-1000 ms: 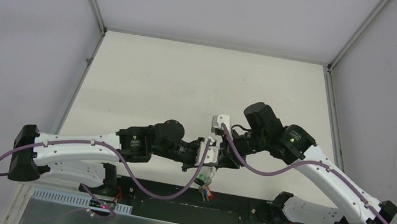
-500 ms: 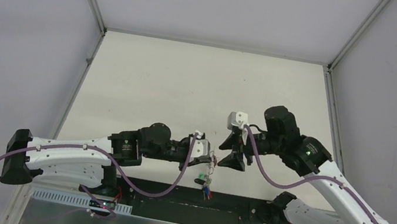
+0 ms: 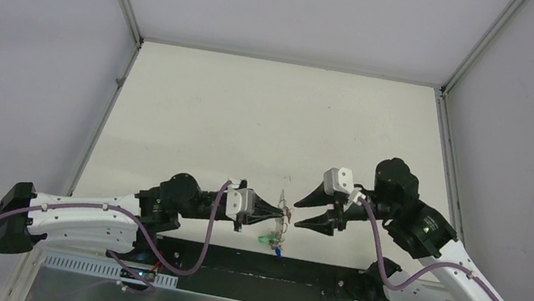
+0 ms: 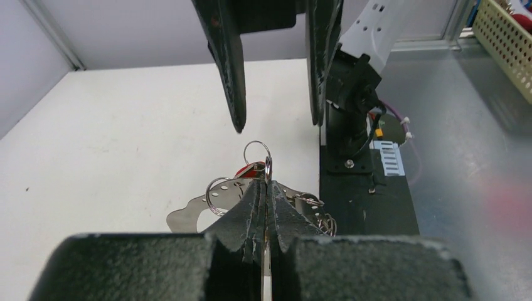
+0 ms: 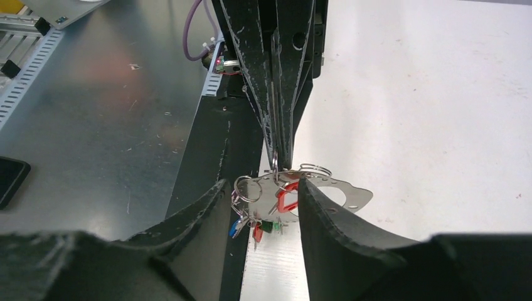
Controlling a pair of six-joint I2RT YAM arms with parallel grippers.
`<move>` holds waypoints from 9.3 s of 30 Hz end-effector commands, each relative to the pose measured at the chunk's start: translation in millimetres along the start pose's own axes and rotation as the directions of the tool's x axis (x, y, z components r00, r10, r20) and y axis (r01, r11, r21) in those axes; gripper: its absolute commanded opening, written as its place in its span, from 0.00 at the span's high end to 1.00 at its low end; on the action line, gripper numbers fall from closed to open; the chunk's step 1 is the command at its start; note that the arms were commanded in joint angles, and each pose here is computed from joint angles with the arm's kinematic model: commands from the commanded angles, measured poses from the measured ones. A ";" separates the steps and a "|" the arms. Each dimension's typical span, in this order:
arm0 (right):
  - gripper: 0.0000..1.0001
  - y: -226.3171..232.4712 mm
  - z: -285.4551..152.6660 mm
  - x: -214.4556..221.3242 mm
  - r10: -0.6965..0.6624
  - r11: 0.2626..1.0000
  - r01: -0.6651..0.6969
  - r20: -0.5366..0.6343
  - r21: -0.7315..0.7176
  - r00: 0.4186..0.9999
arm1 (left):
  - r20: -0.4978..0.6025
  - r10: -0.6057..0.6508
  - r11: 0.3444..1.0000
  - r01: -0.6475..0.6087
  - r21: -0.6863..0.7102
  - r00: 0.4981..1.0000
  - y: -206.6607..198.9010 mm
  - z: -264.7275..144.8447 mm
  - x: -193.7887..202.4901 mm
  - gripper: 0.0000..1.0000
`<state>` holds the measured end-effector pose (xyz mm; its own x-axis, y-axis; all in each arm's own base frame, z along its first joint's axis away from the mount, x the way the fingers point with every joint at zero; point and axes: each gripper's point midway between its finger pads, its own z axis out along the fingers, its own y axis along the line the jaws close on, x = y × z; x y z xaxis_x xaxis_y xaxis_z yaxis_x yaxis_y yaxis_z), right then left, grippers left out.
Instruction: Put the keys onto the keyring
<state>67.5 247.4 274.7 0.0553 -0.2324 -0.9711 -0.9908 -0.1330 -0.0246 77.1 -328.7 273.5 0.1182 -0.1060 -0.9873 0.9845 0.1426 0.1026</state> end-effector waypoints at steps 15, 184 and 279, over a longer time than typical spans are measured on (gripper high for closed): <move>1.00 3.3 10.5 19.2 -0.039 0.995 0.037 -0.018 -0.088 0.999 | 0.205 0.044 0.998 -0.052 0.035 0.978 -6.1 -0.3 -53.5 1.00; 0.82 -3.3 1.5 -8.5 -0.111 0.994 0.111 -0.025 -0.009 0.993 | 0.180 -0.044 0.999 0.047 -0.015 0.983 3.2 5.7 -48.7 1.00; 0.00 -38.2 7.2 1.1 -0.030 0.980 0.024 0.027 0.200 0.999 | -0.236 -0.063 0.925 -0.032 -0.379 0.970 59.7 -62.0 1.8 1.00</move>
<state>93.5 250.9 266.1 0.1128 -0.2424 -0.9636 -0.9931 0.0021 -0.1168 113.3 -257.4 276.1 0.0348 0.0154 -0.9993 0.8927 0.4490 0.0380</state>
